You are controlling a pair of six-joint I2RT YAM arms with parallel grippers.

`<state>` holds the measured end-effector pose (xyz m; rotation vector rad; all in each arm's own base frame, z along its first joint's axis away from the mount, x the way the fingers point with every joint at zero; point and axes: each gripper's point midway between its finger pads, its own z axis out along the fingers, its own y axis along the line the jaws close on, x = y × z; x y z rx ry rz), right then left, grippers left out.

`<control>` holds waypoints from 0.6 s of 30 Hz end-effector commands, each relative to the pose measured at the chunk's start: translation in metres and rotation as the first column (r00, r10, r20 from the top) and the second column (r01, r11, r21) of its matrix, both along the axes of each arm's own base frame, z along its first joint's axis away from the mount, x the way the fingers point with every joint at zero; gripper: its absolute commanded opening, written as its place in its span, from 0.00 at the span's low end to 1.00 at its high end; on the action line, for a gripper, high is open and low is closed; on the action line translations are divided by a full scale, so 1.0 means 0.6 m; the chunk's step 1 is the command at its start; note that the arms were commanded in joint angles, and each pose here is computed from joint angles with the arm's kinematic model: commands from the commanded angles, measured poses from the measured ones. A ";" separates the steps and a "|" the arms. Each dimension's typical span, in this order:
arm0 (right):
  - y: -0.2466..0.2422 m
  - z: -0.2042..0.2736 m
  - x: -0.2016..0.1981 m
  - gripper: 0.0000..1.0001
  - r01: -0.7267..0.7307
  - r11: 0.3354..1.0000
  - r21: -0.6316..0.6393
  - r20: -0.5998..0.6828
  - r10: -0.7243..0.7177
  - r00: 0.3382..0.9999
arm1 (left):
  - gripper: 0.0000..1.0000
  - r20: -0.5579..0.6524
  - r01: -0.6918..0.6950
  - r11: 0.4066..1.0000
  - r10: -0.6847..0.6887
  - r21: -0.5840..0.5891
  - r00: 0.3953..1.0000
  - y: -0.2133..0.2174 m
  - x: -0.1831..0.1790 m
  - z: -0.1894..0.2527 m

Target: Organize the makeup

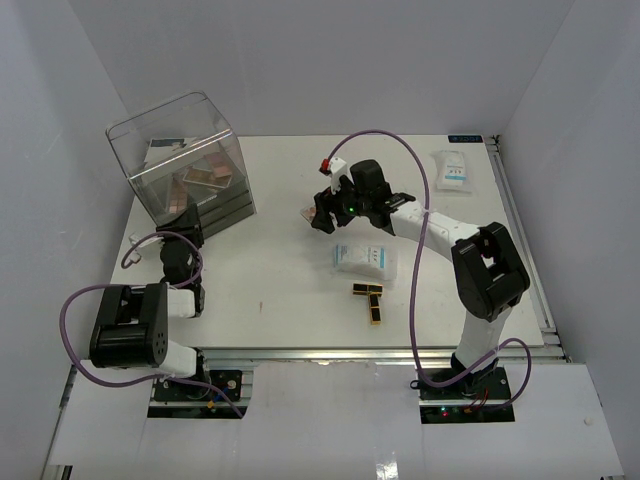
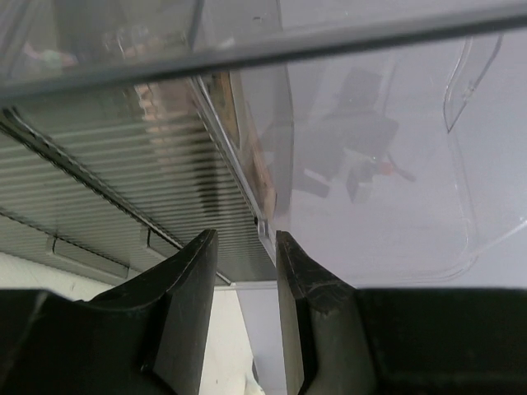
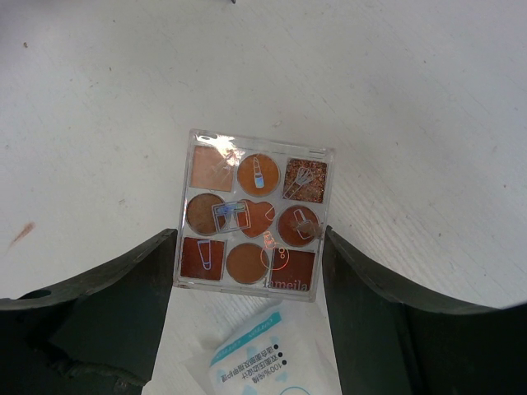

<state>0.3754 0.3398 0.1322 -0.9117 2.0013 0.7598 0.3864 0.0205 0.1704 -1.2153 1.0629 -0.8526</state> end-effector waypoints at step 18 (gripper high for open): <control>0.008 0.013 0.003 0.08 -0.016 0.999 0.036 0.025 0.015 1.000 | 0.23 0.053 0.027 0.998 -0.023 -0.065 0.998 0.016 0.037 0.021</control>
